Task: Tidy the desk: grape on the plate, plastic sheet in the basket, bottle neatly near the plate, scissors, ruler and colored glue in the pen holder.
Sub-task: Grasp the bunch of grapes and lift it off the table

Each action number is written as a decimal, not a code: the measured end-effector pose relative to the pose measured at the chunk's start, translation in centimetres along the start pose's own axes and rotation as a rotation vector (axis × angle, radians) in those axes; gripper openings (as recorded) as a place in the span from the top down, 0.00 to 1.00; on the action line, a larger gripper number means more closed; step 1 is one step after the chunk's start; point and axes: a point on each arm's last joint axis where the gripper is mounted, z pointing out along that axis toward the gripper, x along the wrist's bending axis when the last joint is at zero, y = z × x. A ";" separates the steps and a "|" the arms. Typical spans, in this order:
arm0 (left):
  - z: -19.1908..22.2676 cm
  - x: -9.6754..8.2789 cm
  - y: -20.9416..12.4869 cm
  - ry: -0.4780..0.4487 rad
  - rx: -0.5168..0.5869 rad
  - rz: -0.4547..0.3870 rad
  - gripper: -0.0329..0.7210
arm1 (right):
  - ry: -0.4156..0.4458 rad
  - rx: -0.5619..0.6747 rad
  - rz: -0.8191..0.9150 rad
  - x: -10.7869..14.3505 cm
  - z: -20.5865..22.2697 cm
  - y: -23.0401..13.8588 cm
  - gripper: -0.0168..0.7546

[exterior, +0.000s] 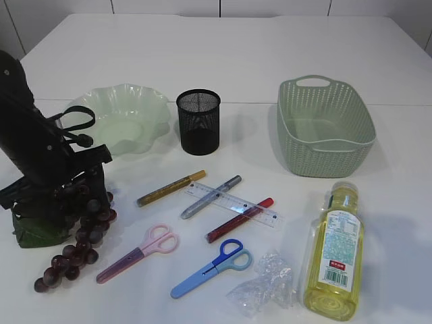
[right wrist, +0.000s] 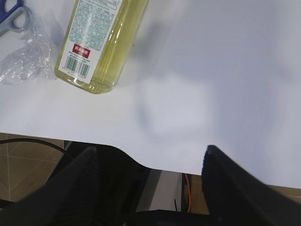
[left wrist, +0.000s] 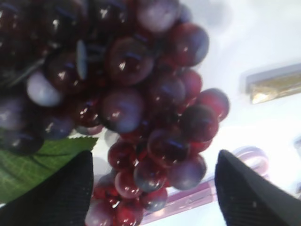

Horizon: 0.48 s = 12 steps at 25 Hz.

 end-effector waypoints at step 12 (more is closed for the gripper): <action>1.1 -0.5 0.6 -0.042 -0.017 -0.039 0.18 | 0.000 -0.008 0.000 0.0 0.0 0.1 0.29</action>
